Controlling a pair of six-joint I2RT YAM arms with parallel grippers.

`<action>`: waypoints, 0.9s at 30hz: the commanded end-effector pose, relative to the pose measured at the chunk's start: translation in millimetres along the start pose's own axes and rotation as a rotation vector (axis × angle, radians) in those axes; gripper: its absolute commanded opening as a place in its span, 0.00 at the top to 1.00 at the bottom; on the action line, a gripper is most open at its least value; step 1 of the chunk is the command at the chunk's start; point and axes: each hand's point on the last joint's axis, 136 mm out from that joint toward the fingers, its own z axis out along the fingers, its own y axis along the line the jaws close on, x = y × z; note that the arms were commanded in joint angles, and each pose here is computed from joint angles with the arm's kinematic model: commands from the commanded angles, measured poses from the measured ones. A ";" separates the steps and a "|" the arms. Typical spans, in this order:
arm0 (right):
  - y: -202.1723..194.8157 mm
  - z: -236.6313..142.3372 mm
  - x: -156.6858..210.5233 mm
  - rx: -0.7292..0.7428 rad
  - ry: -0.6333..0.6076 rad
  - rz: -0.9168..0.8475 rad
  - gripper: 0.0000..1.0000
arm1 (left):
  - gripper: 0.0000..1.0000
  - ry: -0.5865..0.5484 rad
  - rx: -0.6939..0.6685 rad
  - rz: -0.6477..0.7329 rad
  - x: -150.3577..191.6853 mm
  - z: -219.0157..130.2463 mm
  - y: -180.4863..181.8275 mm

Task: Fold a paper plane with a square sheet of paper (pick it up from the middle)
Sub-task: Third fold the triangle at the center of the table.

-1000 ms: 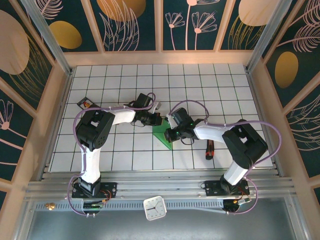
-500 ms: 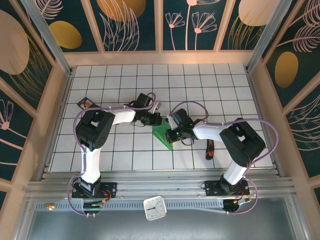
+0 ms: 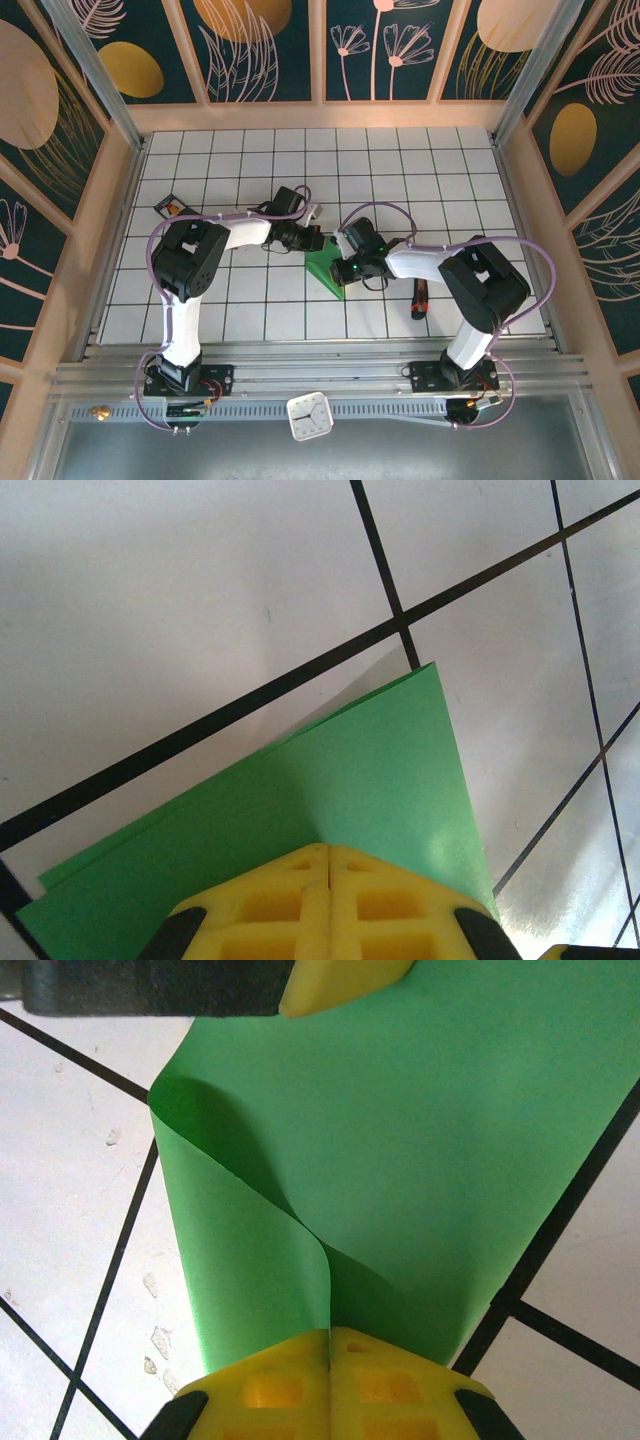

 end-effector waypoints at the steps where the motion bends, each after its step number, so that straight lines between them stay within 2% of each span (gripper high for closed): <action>1: -14.0 8.8 16.8 0.041 0.057 0.013 0.93 | 1.00 0.112 -0.062 -0.042 33.5 13.7 20.2; 4: -17.1 9.5 20.8 0.055 0.069 0.018 0.93 | 1.00 0.104 -0.059 -0.044 30.9 11.8 17.9; 10: -19.6 11.1 29.0 0.074 0.092 0.022 0.94 | 0.91 0.063 -0.047 -0.044 16.0 4.7 8.0; 17: -21.7 12.7 34.8 0.081 0.106 0.023 0.94 | 0.70 0.005 -0.036 -0.033 -7.6 -9.5 -8.7; 20: -22.3 12.7 35.0 0.082 0.105 0.025 0.94 | 0.65 -0.026 -0.050 -0.021 -18.1 -19.2 -13.9; 24: -22.4 13.6 36.1 0.081 0.108 0.024 0.94 | 0.63 -0.085 -0.090 -0.017 -27.0 -37.8 -17.0; 27: -21.8 14.2 35.9 0.077 0.107 0.022 0.94 | 0.69 -0.153 -0.105 -0.047 -27.1 -57.7 -20.7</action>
